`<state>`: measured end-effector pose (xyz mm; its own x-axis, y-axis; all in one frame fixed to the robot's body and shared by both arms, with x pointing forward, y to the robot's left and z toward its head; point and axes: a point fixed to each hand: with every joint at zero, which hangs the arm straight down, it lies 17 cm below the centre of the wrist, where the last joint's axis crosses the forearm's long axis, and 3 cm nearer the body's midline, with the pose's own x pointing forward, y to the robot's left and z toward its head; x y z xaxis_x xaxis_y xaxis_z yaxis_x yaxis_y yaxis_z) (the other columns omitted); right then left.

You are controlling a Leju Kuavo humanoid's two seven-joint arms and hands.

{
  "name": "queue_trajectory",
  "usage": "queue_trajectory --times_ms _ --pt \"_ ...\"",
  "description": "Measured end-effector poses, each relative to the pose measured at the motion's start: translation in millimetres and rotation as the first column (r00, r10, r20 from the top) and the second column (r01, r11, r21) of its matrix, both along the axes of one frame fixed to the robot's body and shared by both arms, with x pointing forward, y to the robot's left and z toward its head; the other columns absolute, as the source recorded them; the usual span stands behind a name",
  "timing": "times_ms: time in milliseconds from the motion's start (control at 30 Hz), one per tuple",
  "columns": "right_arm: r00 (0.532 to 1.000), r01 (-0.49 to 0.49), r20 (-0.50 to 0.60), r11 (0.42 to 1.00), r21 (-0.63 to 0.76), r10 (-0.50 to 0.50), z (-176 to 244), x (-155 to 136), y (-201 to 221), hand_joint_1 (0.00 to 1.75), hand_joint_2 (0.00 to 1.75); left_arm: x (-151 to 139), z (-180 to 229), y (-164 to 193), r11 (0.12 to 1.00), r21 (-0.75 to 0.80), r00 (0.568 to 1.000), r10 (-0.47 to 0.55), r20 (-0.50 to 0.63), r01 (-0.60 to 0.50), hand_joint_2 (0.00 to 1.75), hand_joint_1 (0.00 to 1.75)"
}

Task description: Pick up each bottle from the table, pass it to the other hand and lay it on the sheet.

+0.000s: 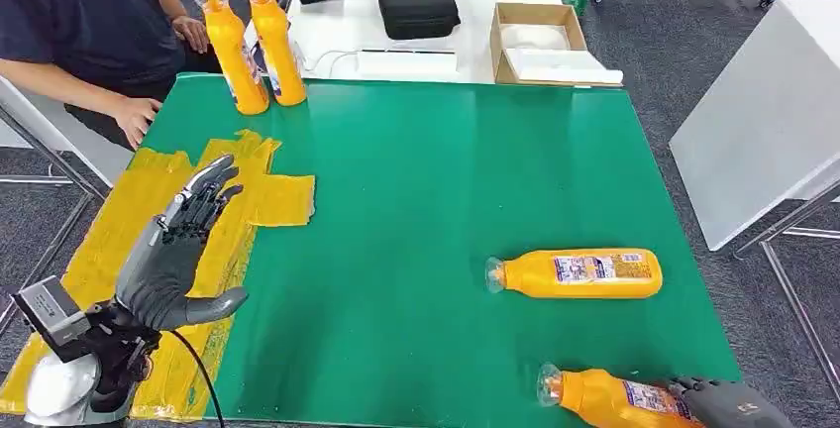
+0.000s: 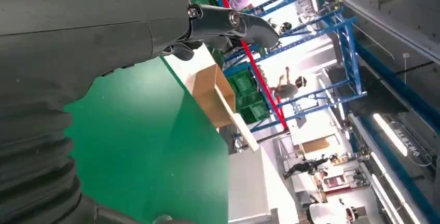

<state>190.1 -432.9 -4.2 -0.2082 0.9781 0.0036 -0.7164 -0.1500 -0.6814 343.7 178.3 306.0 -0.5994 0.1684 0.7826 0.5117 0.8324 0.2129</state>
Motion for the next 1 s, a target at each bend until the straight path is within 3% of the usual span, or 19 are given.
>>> queue_trajectory --times_ms 100,233,367,467,667,900,1000 --pt "0.991 0.05 0.123 0.998 0.045 -0.055 0.6 29.3 12.4 1.75 1.75 -5.5 -10.5 4.2 1.0 0.0 1.0 0.019 -0.02 -0.019 1.75 0.0" --pt "0.95 0.069 0.276 0.963 0.262 -0.143 17.7 67.1 62.0 1.75 1.75 -27.0 -24.0 13.1 0.999 0.001 0.999 0.044 -0.023 -0.044 1.75 0.0" --pt "0.851 -0.006 0.44 0.834 0.552 -0.286 85.0 94.5 137.5 1.75 1.75 -53.9 -39.4 22.1 0.997 0.0 0.996 0.075 -0.052 -0.075 1.75 0.0" --pt "0.794 -0.051 0.472 0.731 0.68 -0.384 133.2 102.6 159.0 1.75 1.75 -63.4 -42.8 26.3 0.996 0.0 0.994 0.094 -0.063 -0.094 1.75 0.0" --pt "0.739 -0.102 0.498 0.656 0.748 -0.453 176.6 101.1 166.0 1.75 1.75 -70.4 -45.4 35.0 0.992 0.0 0.99 0.123 -0.072 -0.123 1.75 0.0" --pt "0.724 -0.112 0.514 0.658 0.745 -0.46 181.8 95.3 172.4 1.75 1.75 -72.0 -46.9 36.9 0.993 -0.006 0.989 0.119 -0.087 -0.12 1.75 0.0" --pt "0.724 -0.099 0.502 0.649 0.754 -0.473 180.2 93.9 178.2 1.75 1.75 -70.9 -49.4 35.2 0.995 -0.061 0.983 0.067 -0.173 -0.079 1.75 0.0"
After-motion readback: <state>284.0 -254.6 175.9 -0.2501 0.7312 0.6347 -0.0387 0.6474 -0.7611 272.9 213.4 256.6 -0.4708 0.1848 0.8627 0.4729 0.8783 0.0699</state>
